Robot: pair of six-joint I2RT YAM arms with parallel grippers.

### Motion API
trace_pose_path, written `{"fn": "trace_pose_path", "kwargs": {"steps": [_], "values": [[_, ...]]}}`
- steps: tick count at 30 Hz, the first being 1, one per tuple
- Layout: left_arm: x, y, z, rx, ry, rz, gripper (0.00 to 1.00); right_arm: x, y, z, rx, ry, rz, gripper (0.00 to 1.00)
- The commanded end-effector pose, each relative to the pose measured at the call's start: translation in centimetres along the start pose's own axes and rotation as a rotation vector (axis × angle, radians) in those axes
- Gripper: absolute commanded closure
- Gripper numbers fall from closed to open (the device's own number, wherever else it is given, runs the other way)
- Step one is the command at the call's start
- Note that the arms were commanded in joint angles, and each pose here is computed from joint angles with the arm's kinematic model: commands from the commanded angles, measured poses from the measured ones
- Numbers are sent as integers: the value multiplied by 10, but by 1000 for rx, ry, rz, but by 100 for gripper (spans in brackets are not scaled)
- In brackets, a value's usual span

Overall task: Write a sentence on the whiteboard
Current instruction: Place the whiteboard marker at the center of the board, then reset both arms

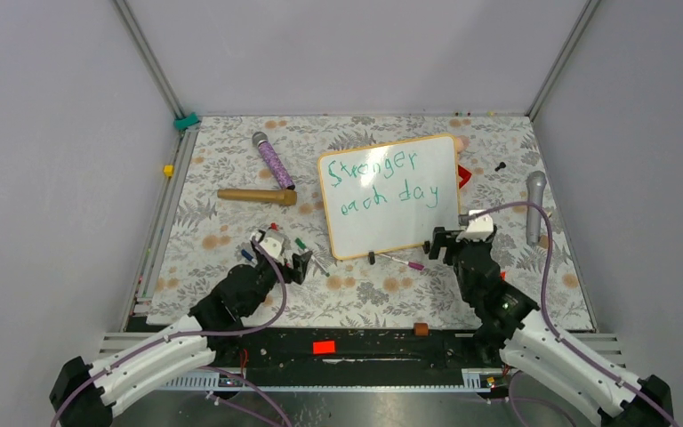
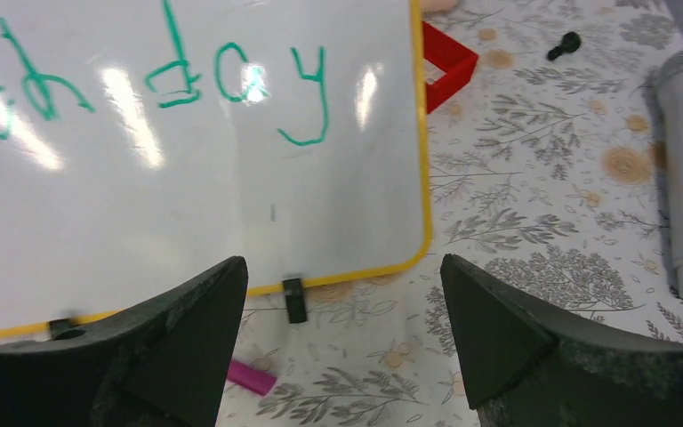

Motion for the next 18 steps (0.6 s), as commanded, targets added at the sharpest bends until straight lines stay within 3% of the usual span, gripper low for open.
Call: {"fn": "trace_pose_path", "kwargs": {"steps": [1, 4, 9, 12, 14, 15, 16, 18], "values": [[13, -3, -52, -143, -40, -143, 23, -26, 7, -11, -257, 69, 139, 13], [26, -5, -62, -196, 40, -222, 23, -37, 10, -9, -297, -26, 212, 1], [66, -7, -55, -298, 140, -419, 19, -50, 40, -9, -264, -117, 353, 1], [97, -1, -57, -352, 105, -489, 19, -62, 74, -1, -224, -151, 436, 3], [118, 10, -52, -318, 54, -508, 21, -70, 93, 13, -157, -170, 506, 1], [128, 16, -43, -300, 25, -510, 21, -84, 100, 19, -149, -102, 568, 5], [139, 17, -52, -351, 13, -524, 22, -97, 97, 25, -139, -57, 626, 2], [149, 32, -46, -257, 59, -524, 26, -98, 105, 40, -55, 5, 449, 9]]}}
Point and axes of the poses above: each gripper's point midway between its finger pads, its own y axis out along the fingers, its own x axis along the line the jaws close on, z = x × y, the point moved 4 cm from there along -y, back along the fingers, and after that the axes turned 9 degrees about -y, right-handed, at the moved point
